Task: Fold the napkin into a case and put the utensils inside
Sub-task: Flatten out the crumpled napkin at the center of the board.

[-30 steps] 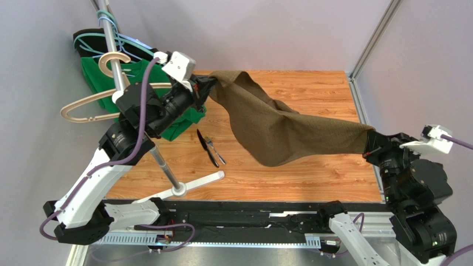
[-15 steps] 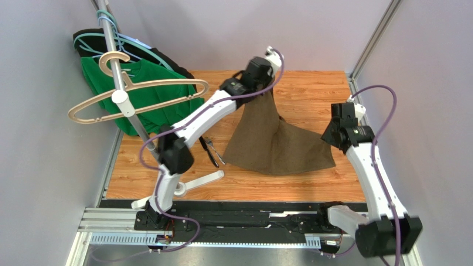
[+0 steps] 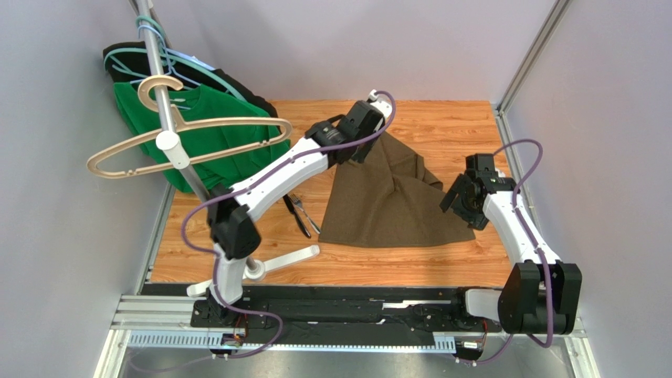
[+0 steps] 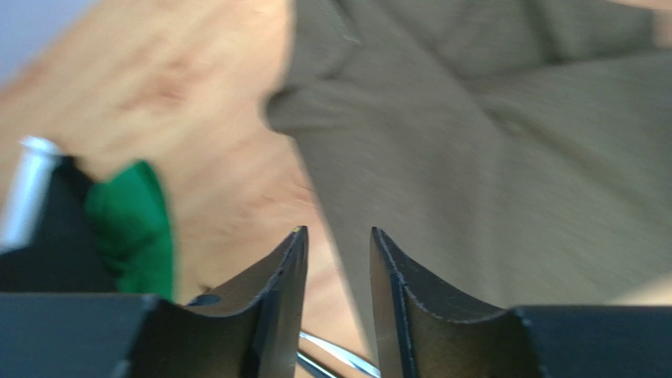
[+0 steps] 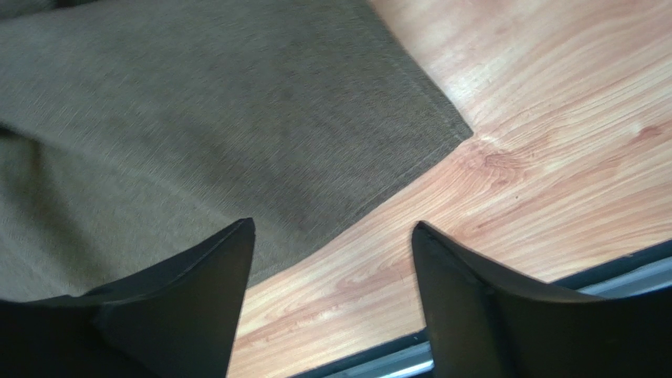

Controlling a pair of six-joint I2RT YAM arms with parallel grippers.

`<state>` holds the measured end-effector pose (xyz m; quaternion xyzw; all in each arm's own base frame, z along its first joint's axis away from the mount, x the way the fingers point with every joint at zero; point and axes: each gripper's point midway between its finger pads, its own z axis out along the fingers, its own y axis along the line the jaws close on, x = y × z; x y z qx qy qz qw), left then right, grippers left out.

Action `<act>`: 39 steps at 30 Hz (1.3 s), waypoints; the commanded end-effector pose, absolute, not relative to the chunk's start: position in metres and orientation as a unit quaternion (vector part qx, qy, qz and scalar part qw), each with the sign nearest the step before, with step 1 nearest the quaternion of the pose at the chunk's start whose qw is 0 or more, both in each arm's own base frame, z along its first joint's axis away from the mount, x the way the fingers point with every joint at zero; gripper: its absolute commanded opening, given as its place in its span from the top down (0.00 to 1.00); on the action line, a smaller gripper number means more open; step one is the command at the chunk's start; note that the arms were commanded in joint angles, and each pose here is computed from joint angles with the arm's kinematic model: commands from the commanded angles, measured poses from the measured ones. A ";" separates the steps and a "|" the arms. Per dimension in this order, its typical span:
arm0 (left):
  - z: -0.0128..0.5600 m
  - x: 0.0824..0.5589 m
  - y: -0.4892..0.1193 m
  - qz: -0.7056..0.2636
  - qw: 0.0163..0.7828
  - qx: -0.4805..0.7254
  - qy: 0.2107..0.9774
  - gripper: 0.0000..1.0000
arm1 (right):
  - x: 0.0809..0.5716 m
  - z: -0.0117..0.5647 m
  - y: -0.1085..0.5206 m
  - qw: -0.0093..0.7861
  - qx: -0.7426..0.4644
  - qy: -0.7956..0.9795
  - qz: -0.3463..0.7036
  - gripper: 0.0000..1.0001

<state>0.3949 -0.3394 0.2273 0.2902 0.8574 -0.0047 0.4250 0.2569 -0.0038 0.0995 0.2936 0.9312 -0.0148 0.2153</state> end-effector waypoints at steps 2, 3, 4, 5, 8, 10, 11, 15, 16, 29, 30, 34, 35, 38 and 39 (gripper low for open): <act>0.182 0.320 -0.374 -0.151 0.328 0.274 0.891 0.61 | 0.277 0.083 -0.020 0.227 0.374 0.899 0.026 0.35; 0.174 0.319 -0.383 -0.163 0.326 0.274 0.890 0.66 | 0.281 0.082 -0.026 0.235 0.380 0.895 0.013 0.39; 0.165 0.319 -0.385 -0.161 0.317 0.271 0.895 0.69 | 0.284 0.076 -0.028 0.231 0.385 0.894 0.010 0.48; 0.158 0.320 -0.387 -0.162 0.310 0.258 0.901 0.72 | 0.287 0.075 -0.028 0.233 0.387 0.892 0.011 0.63; 0.131 0.334 -0.399 -0.146 0.304 0.248 0.908 0.79 | 0.295 0.062 -0.030 0.232 0.400 0.886 0.013 0.81; 0.107 0.346 -0.406 -0.133 0.304 0.247 0.910 0.81 | 0.295 0.054 -0.032 0.227 0.408 0.884 0.007 0.82; 0.106 0.352 -0.410 -0.129 0.312 0.246 0.908 0.81 | 0.290 0.047 -0.033 0.218 0.412 0.885 0.003 0.82; 0.068 0.369 -0.422 -0.114 0.309 0.248 0.911 0.80 | 0.268 0.033 -0.048 0.190 0.446 0.874 -0.016 0.80; 0.063 0.373 -0.423 -0.114 0.307 0.245 0.913 0.80 | 0.264 0.032 -0.053 0.190 0.452 0.872 -0.021 0.79; 0.026 0.432 -0.423 -0.146 0.291 0.215 0.921 0.80 | 0.242 0.025 -0.078 0.164 0.438 0.882 -0.054 0.59; 0.024 0.434 -0.424 -0.145 0.292 0.216 0.920 0.80 | 0.242 0.024 -0.078 0.162 0.436 0.884 -0.054 0.59; 0.021 0.436 -0.431 -0.160 0.281 0.219 0.921 0.80 | 0.234 0.020 -0.078 0.153 0.434 0.885 -0.061 0.60; 0.023 0.436 -0.431 -0.161 0.282 0.217 0.921 0.80 | 0.233 0.019 -0.082 0.156 0.431 0.886 -0.072 0.60; 0.029 0.433 -0.434 -0.176 0.284 0.219 0.917 0.80 | 0.234 0.015 -0.083 0.152 0.426 0.889 -0.074 0.62; 0.030 0.433 -0.434 -0.176 0.287 0.218 0.916 0.80 | 0.237 0.012 -0.082 0.150 0.425 0.890 -0.070 0.62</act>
